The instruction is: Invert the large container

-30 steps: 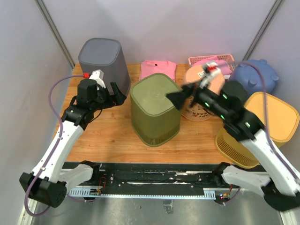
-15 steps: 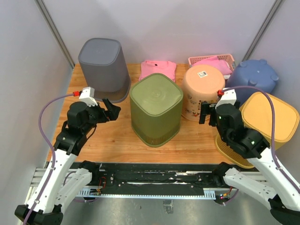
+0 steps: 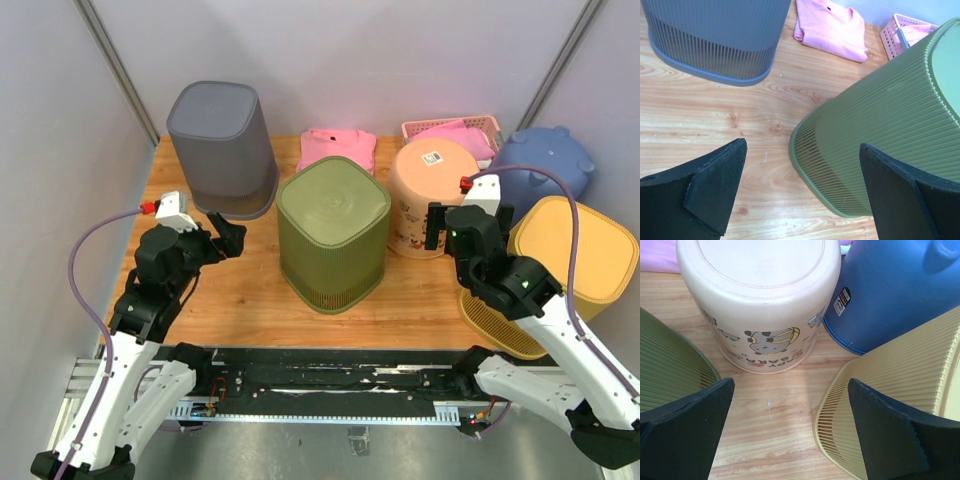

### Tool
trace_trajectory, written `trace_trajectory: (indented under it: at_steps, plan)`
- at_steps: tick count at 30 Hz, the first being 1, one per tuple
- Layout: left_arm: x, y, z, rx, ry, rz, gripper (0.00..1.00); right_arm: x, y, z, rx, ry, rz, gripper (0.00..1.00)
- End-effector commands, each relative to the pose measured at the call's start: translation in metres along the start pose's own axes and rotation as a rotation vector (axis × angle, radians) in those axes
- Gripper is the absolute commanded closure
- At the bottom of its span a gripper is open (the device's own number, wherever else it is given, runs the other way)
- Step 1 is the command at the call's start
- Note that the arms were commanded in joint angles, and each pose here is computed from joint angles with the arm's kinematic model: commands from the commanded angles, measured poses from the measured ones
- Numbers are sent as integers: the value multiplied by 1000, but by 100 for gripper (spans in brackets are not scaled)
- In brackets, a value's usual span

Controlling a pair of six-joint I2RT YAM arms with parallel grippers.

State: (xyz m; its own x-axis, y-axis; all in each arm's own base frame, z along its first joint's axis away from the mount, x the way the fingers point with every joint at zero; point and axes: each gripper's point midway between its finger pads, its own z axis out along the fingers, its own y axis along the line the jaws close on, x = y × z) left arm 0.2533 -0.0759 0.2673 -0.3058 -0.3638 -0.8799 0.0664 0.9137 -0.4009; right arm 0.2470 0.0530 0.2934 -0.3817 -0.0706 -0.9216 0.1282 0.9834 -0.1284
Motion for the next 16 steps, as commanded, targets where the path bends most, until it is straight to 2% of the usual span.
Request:
trace_trajectory:
  at_steps: [1, 16]
  plan:
    - [-10, 2, -4, -7, -64, 11, 1, -12, -5, -5, 16, -47, 52, 1]
    - [-27, -5, -9, 12, -117, -24, 1, -10, 6, 1, 5, -6, 36, 1]
